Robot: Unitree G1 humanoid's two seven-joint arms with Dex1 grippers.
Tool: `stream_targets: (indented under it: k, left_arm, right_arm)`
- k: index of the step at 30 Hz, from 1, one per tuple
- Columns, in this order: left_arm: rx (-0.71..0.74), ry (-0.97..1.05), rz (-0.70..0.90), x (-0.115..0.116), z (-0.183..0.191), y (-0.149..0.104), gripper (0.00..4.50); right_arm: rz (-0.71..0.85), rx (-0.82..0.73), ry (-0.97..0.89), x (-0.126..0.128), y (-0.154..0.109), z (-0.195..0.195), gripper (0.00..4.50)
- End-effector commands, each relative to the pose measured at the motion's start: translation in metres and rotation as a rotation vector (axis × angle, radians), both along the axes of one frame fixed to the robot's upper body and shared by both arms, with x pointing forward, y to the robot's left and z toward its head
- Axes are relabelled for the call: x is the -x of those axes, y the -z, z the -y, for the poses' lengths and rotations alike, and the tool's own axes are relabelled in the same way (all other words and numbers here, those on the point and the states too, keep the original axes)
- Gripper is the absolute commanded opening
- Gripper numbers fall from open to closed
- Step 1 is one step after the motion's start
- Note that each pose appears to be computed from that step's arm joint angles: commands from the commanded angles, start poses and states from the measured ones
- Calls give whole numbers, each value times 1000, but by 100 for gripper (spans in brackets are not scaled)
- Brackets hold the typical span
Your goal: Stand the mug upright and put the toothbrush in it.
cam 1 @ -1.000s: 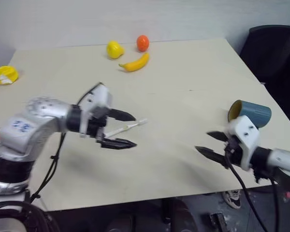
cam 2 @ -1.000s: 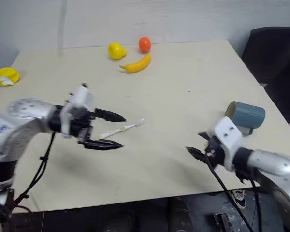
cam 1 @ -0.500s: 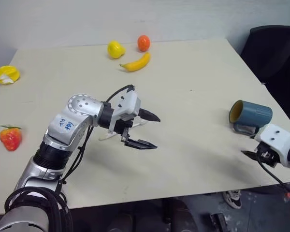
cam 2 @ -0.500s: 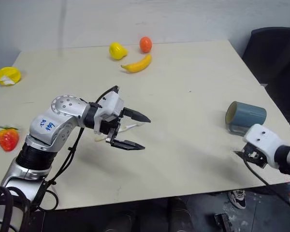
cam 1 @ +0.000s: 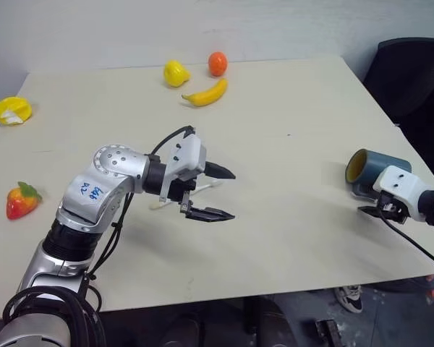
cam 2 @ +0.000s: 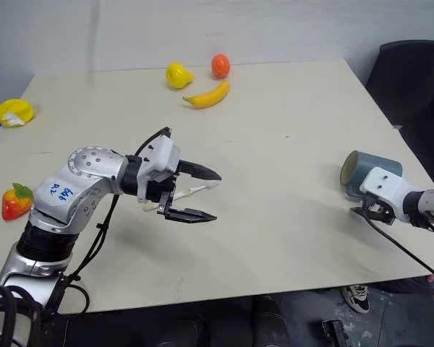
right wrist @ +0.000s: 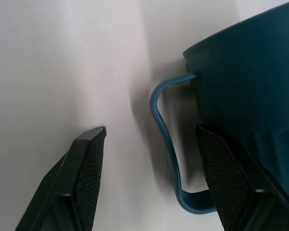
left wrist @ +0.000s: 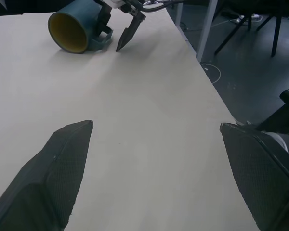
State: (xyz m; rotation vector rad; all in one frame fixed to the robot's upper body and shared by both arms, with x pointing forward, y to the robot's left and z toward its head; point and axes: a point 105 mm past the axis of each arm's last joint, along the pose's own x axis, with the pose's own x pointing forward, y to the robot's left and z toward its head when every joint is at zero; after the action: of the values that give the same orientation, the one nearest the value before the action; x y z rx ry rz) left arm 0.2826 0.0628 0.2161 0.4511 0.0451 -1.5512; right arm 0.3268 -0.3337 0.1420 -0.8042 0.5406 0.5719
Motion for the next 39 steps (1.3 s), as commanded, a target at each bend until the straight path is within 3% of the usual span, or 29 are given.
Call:
stream_targets:
  k: [1, 3, 6, 13, 18, 20, 23, 25, 28, 33, 37, 39]
  left_arm:
    - [16, 5, 46, 4, 0, -10, 450]
    - [19, 2, 53, 4, 1, -11, 450]
    - [28, -7, 64, 0, 1, -16, 450]
    - [26, -23, 68, -4, -2, -16, 450]
    - [37, -94, 54, -11, -14, -17, 450]
    - [52, -183, 48, -19, -30, -18, 450]
    - [69, -379, 26, -34, -70, -17, 450]
    - [50, -494, 22, -36, -103, -16, 450]
    - [26, -586, 35, -35, -131, -18, 450]
    - [4, -617, 69, -33, -141, -27, 450]
    - [-15, -599, 92, -30, -139, -37, 450]
    - [-30, -574, 83, -26, -138, -37, 450]
  right_arm:
    - [-38, -67, 32, -6, 2, 3, 302]
    - [-84, -157, 71, -12, 5, 4, 302]
    - [-127, -228, 74, -17, 5, -1, 242]
    - [-151, -248, 44, -20, 5, -9, 2]
    - [-83, -293, 48, -25, 2, -21, 2]
    - [40, -327, -30, -34, -11, -47, 2]
    - [204, -551, -157, -38, -42, -121, 2]
    - [309, -709, -264, -31, -64, -180, 2]
    - [396, -922, -306, -22, -84, -237, 2]
    - [420, -1134, -372, -3, -90, -300, 2]
    - [256, -1322, -473, 27, -72, -333, 2]
    - [188, -1325, -495, 33, -59, -337, 2]
